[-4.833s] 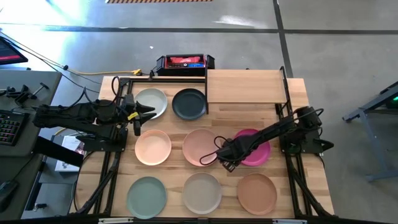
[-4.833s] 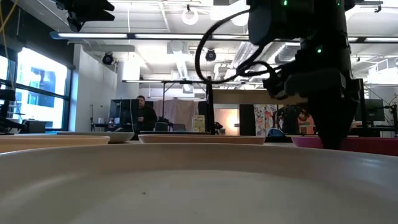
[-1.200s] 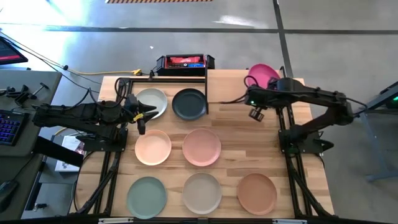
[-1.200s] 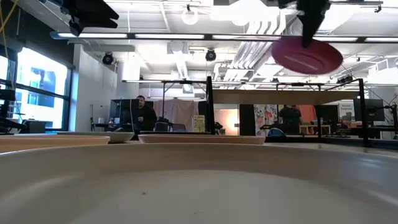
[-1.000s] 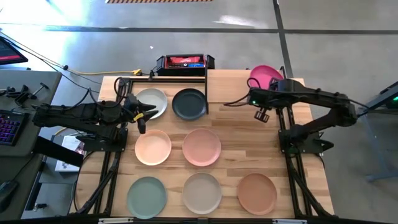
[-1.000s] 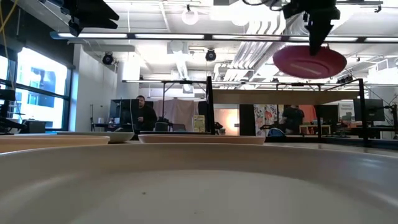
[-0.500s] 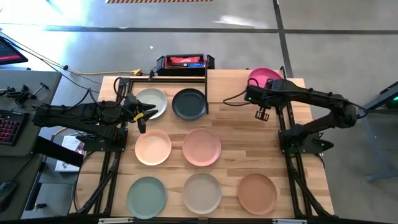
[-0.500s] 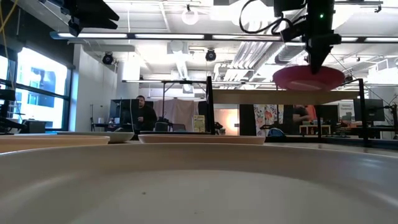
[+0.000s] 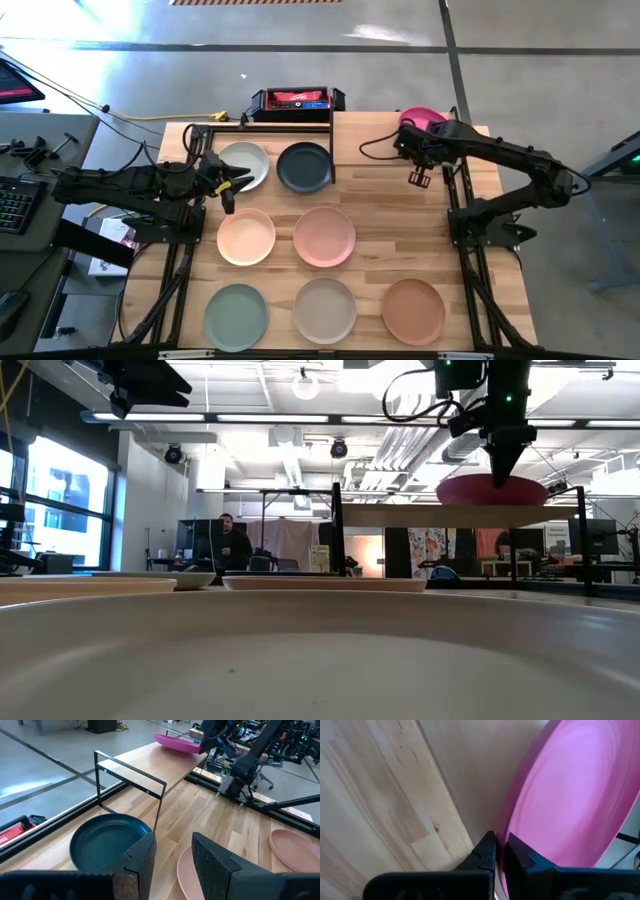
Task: Place and stack plates onto a shelf
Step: Put the pink plate onto the shelf, then stack the white plate on top of the pink plate on the shelf
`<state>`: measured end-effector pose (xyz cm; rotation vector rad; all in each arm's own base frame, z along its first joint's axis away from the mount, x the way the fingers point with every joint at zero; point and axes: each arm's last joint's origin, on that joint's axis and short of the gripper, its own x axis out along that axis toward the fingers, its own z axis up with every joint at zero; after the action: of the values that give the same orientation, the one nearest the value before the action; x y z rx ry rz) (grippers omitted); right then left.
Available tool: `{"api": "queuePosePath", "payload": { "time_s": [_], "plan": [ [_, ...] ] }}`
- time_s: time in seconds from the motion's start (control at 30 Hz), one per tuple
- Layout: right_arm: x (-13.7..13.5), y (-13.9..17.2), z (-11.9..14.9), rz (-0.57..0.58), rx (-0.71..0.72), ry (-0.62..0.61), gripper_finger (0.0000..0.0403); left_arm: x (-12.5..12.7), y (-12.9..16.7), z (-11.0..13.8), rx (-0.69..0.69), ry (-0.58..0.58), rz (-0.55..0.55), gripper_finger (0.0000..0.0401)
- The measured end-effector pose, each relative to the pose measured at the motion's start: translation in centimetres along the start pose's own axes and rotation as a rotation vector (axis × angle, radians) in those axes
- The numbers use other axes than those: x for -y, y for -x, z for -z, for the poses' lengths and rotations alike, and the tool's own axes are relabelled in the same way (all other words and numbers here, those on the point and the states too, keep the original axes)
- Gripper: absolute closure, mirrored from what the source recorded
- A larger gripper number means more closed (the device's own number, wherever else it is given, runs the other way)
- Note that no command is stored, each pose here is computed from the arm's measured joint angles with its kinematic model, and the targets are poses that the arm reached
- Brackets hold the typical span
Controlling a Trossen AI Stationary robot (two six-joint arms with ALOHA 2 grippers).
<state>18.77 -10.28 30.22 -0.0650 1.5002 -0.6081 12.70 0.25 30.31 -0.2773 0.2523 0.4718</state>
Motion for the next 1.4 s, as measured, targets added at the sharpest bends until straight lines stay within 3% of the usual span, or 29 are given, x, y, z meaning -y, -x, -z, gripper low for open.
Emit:
{"api": "queuePosePath", "payload": {
  "time_s": [0.3, 0.73, 1.1, 1.4],
  "plan": [
    [0.46, -0.28, 0.11, -0.079, -0.001, 0.000, 0.0403, 0.00, 0.00, 0.00, 0.000, 0.000, 0.000, 0.0284],
    [0.48, -0.30, 0.07, -0.078, 0.002, 0.004, 0.0400, 0.00, 0.00, 0.00, 0.000, 0.001, 0.000, 0.0284],
    [0.63, -0.31, 0.10, -0.029, -0.007, -0.021, 0.0302, 0.00, 0.00, 0.00, 0.000, 0.001, 0.000, 0.0284],
    [0.54, 0.28, 0.29, -0.022, -0.025, -0.007, 0.0293, 0.00, 0.00, 0.00, 0.000, 0.002, 0.000, 0.0284]
  ]
}}
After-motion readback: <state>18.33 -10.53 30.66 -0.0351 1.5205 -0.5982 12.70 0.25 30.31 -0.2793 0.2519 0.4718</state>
